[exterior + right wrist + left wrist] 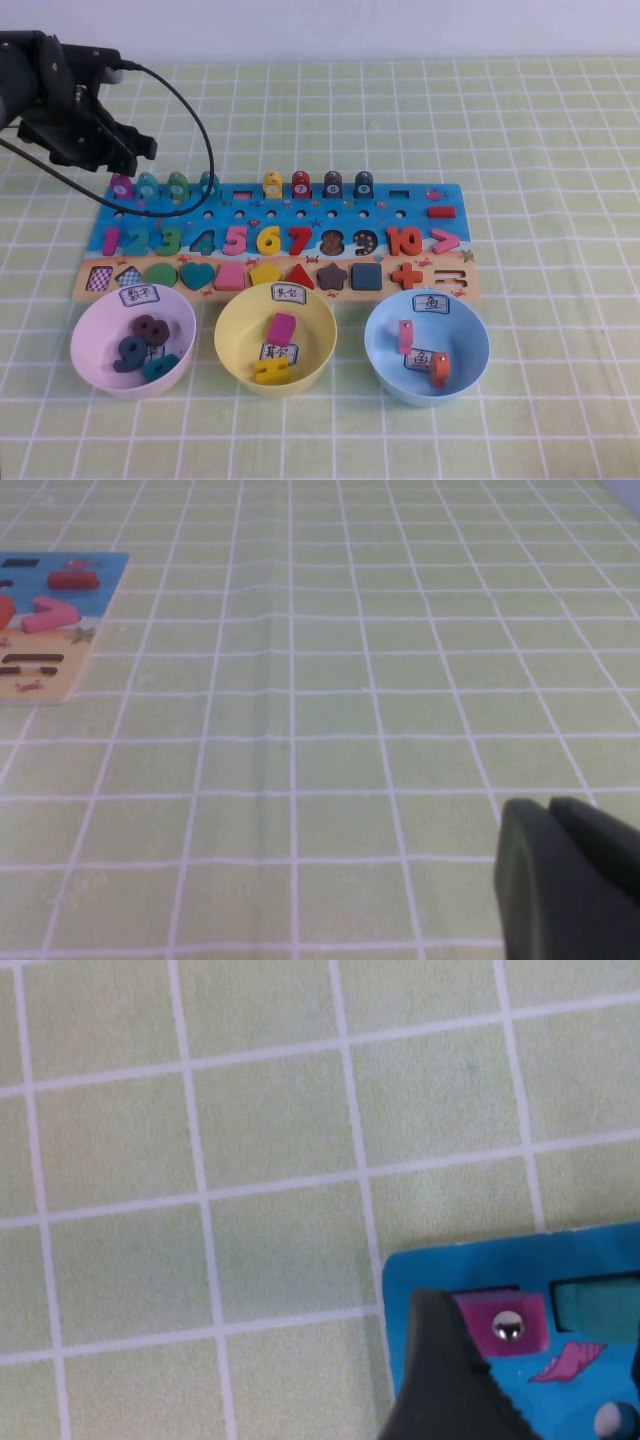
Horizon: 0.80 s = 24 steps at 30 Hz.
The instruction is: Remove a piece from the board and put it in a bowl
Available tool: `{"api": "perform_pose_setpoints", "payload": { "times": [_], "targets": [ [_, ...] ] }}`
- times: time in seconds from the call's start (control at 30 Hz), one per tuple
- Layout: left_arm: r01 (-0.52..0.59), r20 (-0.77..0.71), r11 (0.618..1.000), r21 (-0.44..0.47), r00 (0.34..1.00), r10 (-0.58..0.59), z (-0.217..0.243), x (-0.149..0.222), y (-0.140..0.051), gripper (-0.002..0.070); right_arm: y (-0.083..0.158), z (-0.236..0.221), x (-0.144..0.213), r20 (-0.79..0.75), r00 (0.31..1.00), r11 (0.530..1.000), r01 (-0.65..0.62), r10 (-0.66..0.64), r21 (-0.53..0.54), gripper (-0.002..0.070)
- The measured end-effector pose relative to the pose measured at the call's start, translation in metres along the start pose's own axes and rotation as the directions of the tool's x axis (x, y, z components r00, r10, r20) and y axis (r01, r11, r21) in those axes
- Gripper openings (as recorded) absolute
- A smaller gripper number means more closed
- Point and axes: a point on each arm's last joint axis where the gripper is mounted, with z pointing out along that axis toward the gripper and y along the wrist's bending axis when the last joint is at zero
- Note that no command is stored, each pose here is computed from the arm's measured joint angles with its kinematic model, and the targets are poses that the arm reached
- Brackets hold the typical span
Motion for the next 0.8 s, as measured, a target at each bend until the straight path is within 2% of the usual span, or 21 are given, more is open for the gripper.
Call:
{"api": "perform_pose_setpoints", "payload": {
  "times": [0.43, 0.8],
  "targets": [
    [0.022, 0.003, 1.0, -0.005, 1.0, -0.022, 0.0, 0.0, 0.004, 0.0349, 0.0, 0.0, 0.0, 0.0, 1.0, 1.0, 0.0, 0.0, 0.0, -0.0017],
    [0.04, -0.053, 0.999, -0.002, 0.998, -0.04, 0.022, 0.009, 0.002, 0.0349, 0.0, 0.0, 0.0, 0.0, 1.0, 1.0, 0.0, 0.0, 0.0, -0.0017]
  ]
}}
